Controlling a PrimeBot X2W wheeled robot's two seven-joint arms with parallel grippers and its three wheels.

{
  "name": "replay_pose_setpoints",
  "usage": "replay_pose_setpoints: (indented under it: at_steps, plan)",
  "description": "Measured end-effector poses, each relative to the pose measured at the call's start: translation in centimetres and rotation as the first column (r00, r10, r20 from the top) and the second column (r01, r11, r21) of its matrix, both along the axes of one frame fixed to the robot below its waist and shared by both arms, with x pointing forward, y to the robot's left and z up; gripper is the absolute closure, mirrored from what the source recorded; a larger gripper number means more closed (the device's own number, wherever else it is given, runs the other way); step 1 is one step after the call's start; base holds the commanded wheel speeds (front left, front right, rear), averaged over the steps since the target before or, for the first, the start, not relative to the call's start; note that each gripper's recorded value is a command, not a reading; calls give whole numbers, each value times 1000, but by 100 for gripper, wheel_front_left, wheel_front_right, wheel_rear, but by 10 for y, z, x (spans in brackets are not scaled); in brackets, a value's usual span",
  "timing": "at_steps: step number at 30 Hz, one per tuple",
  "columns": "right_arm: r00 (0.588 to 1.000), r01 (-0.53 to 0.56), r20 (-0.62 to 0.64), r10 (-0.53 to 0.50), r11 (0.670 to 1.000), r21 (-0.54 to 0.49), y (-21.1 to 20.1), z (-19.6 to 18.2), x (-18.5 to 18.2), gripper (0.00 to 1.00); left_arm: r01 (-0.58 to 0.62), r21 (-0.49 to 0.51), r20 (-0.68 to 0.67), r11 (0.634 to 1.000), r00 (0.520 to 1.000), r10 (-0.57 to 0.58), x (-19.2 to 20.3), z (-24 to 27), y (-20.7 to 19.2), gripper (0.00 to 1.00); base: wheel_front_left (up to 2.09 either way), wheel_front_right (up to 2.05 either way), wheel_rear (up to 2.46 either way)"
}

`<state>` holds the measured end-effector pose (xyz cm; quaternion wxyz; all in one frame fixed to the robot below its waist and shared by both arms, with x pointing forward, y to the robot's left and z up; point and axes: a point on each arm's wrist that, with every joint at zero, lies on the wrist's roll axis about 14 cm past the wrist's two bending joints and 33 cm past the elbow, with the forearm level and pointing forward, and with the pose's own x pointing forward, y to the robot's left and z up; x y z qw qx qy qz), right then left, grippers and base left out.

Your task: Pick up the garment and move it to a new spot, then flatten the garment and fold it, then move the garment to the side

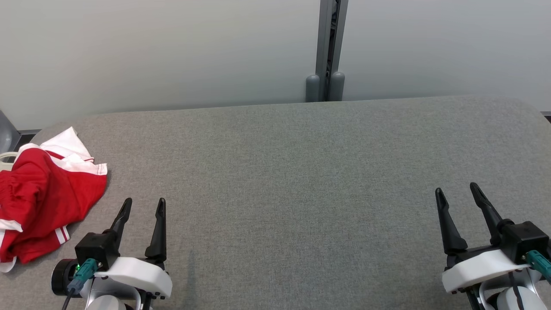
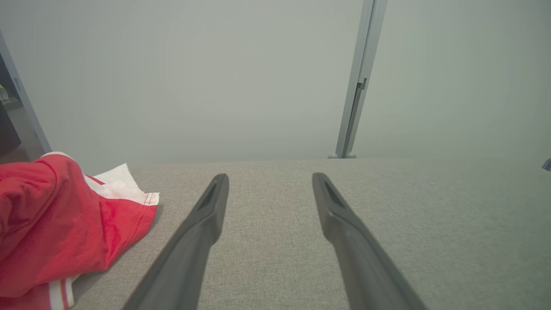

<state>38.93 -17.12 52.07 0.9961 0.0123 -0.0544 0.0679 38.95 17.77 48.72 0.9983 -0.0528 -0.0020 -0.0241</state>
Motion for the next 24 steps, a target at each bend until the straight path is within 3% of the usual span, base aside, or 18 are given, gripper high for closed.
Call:
replay_pose_setpoints:
  at_steps: [17, 24]
  plan:
    - [1000, -4, 5, 4, 1000, 23, 3, 2, 3, 0, -28, -34, -3, 999, 1000, 27, -1, -1, 7, 0, 0, 0, 0]
    - [998, -65, 8, 64, 997, 38, 25, 3, 12, 0, -92, -47, 2, 995, 996, 92, -9, 1, 28, 0, 0, 0, 0]
